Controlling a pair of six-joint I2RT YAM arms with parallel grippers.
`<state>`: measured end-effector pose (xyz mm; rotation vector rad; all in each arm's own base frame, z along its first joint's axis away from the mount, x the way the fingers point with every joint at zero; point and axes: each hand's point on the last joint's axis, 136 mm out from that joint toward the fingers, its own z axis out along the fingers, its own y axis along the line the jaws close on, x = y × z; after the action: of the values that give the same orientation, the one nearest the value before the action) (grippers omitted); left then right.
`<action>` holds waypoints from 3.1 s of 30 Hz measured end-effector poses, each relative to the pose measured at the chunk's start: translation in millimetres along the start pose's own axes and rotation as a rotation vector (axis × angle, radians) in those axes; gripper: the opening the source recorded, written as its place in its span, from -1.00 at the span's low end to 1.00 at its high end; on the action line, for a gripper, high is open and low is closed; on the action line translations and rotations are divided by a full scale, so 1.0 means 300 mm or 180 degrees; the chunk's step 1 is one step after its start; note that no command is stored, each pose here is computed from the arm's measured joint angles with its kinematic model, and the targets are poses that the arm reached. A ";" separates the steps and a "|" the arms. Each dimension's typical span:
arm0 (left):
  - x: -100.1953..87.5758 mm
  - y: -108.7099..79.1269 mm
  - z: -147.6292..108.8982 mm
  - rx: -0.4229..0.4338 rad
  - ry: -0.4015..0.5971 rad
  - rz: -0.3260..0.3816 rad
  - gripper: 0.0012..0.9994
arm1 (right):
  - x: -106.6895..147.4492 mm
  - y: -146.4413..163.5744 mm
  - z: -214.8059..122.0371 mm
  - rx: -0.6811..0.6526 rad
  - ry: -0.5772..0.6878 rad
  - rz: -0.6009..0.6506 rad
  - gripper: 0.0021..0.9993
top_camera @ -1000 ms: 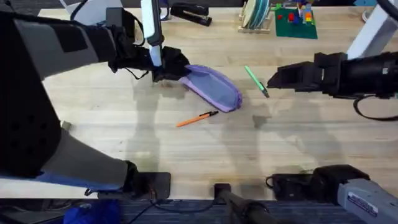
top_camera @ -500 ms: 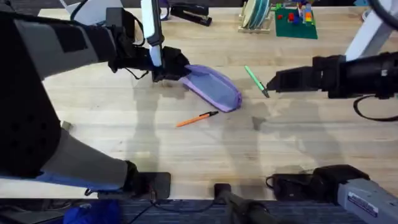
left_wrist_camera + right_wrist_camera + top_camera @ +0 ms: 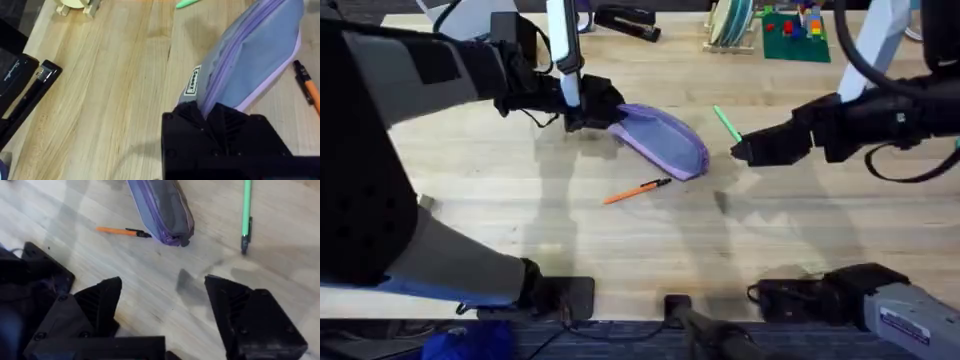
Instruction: Unzip the bag, pick up the pens from the table one at a time and place them inside, then zip the bag closed.
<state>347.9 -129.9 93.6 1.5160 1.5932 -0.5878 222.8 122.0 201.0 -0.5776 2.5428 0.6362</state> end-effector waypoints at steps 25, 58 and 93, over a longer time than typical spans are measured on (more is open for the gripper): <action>0.000 0.001 0.000 -0.0003 -0.0001 0.0004 -0.92 | 0.039 -0.052 0.245 -0.0017 0.0420 -0.0287 0.99; -0.001 0.001 0.000 -0.0002 -0.0001 0.0006 -0.92 | 0.090 -0.083 0.443 -0.0040 0.0319 -0.0508 0.99; 0.000 0.001 0.001 -0.0004 0.0002 0.0008 -0.92 | 0.072 -0.057 0.460 -0.0095 0.0258 -0.0598 -0.46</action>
<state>348.4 -130.0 93.6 1.5171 1.5915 -0.5848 258.1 174.2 75.2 -0.8567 2.5174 0.5949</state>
